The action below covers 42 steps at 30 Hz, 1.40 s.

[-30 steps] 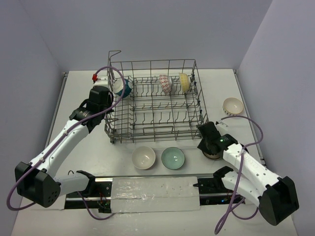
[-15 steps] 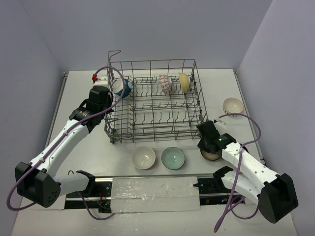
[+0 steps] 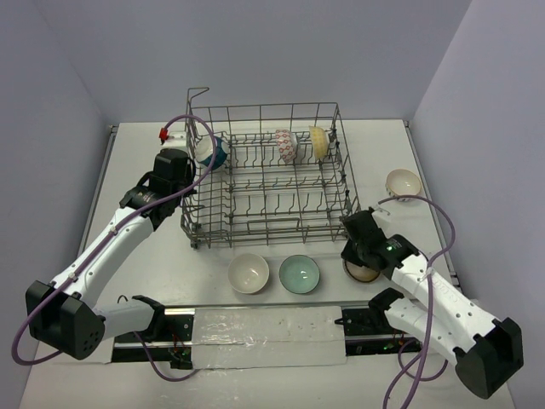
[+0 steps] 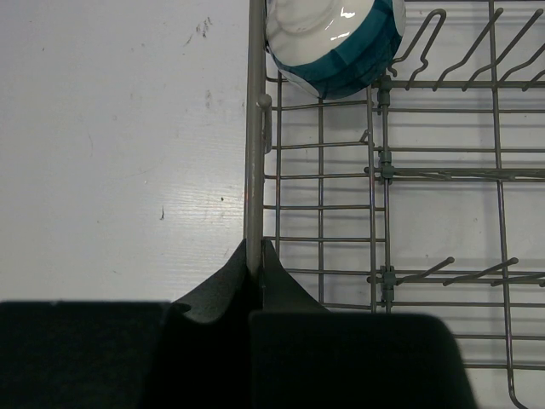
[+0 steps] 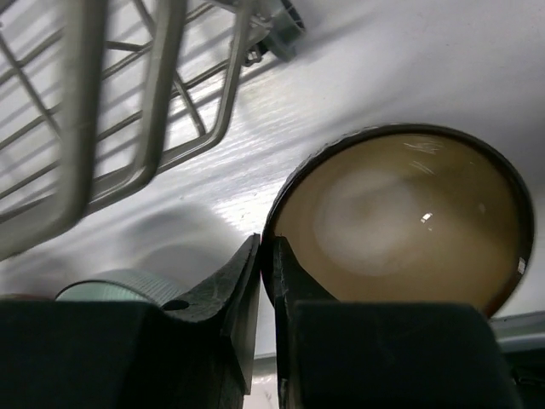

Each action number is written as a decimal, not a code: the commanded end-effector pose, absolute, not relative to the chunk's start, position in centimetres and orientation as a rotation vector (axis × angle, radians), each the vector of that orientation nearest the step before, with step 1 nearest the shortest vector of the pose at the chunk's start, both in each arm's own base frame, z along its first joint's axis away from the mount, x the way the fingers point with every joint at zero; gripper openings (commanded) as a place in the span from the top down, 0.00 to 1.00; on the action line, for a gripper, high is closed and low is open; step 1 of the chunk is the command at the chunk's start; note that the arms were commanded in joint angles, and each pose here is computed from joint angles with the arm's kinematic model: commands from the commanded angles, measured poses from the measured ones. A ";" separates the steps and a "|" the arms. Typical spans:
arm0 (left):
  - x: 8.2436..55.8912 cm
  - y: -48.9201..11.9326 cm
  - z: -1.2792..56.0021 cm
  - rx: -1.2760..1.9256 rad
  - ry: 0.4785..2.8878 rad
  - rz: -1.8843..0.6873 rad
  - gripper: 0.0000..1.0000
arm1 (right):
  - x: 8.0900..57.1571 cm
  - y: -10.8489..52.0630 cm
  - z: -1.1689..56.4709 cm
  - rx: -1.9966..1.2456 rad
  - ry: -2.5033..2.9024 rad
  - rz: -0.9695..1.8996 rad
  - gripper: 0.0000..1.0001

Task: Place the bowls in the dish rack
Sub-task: Pick up the bowl from the dish rack, then turn the bowl upside down over the dish rack.

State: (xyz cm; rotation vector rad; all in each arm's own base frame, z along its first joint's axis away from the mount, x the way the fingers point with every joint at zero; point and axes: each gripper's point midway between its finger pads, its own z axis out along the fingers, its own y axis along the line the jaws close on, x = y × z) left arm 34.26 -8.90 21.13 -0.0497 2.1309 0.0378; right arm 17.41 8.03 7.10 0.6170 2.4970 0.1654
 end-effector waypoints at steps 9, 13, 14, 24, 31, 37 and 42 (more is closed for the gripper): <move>32.8 -8.9 19.8 0.065 2.192 0.040 1.00 | 18.8 10.0 13.0 0.576 2.394 0.324 1.00; 32.8 -9.2 19.7 0.073 2.193 0.025 1.00 | 19.1 10.0 15.2 0.559 2.357 0.338 1.00; 32.8 -9.3 19.8 0.075 2.194 0.020 1.00 | 19.4 10.0 16.0 0.551 2.335 0.339 1.00; 32.7 -9.5 19.8 0.077 2.192 -0.001 1.00 | 20.8 14.0 23.2 0.393 2.218 0.594 1.00; 32.8 -9.7 19.7 0.081 2.199 -0.008 1.00 | 21.0 17.5 27.4 0.290 2.167 0.794 1.00; 32.7 -9.8 19.6 0.086 2.202 -0.015 1.00 | 21.2 21.1 30.9 0.170 2.061 0.989 1.00; 32.7 -10.0 19.5 0.090 2.206 -0.021 1.00 | 22.4 23.8 34.6 0.077 2.004 1.062 1.00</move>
